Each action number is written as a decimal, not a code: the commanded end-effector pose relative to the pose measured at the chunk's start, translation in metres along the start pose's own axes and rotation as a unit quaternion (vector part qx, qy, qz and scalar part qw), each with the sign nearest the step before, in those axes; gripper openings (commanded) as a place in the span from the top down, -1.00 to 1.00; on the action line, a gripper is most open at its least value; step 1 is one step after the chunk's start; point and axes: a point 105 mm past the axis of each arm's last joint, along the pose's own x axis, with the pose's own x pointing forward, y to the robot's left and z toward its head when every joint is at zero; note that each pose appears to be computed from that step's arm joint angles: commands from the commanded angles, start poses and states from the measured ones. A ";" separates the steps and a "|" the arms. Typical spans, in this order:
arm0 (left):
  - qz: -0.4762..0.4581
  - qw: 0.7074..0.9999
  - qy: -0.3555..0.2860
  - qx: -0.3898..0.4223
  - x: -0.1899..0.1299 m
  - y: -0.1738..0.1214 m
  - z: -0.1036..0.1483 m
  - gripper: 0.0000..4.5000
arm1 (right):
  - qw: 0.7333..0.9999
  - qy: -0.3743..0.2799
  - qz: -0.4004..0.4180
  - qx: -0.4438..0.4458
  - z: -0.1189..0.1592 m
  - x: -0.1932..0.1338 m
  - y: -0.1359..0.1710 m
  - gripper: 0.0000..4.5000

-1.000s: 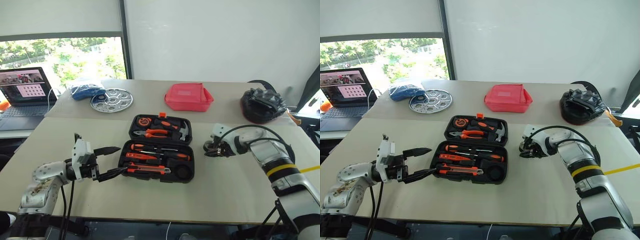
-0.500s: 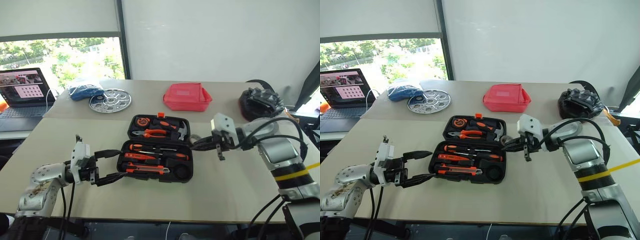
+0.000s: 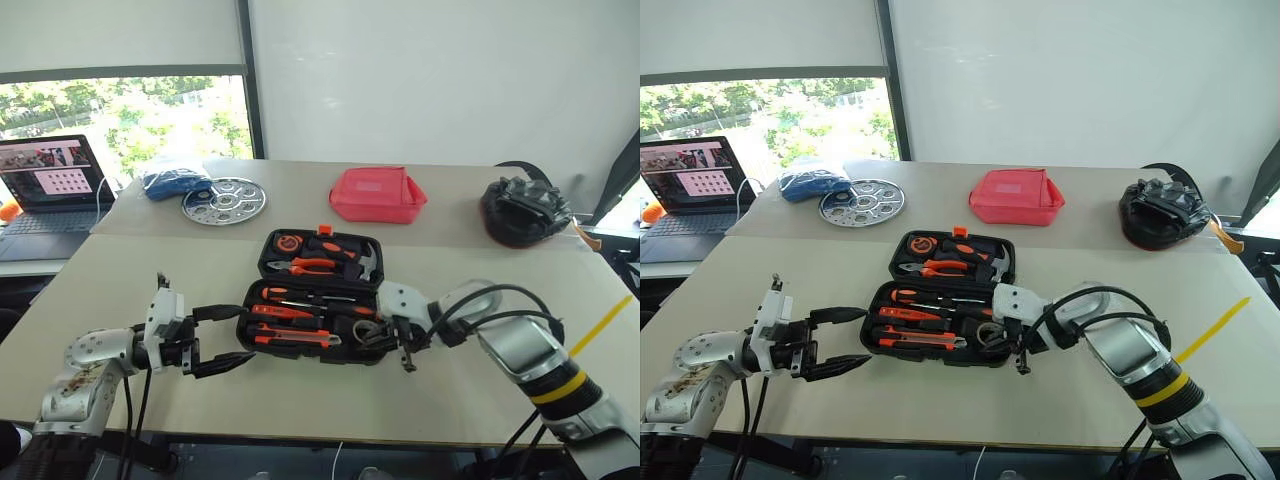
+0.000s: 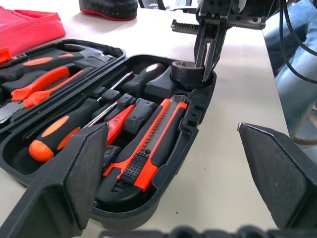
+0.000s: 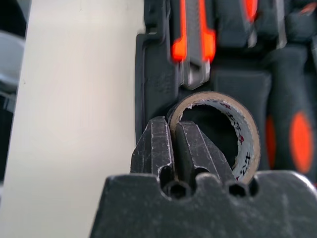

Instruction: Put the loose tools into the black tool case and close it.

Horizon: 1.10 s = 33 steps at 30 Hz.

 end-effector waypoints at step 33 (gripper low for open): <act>0.228 0.966 0.096 -0.075 0.021 0.078 -0.042 0.96 | 0.947 -0.129 -0.290 -0.045 -0.044 -0.020 -0.065 1.00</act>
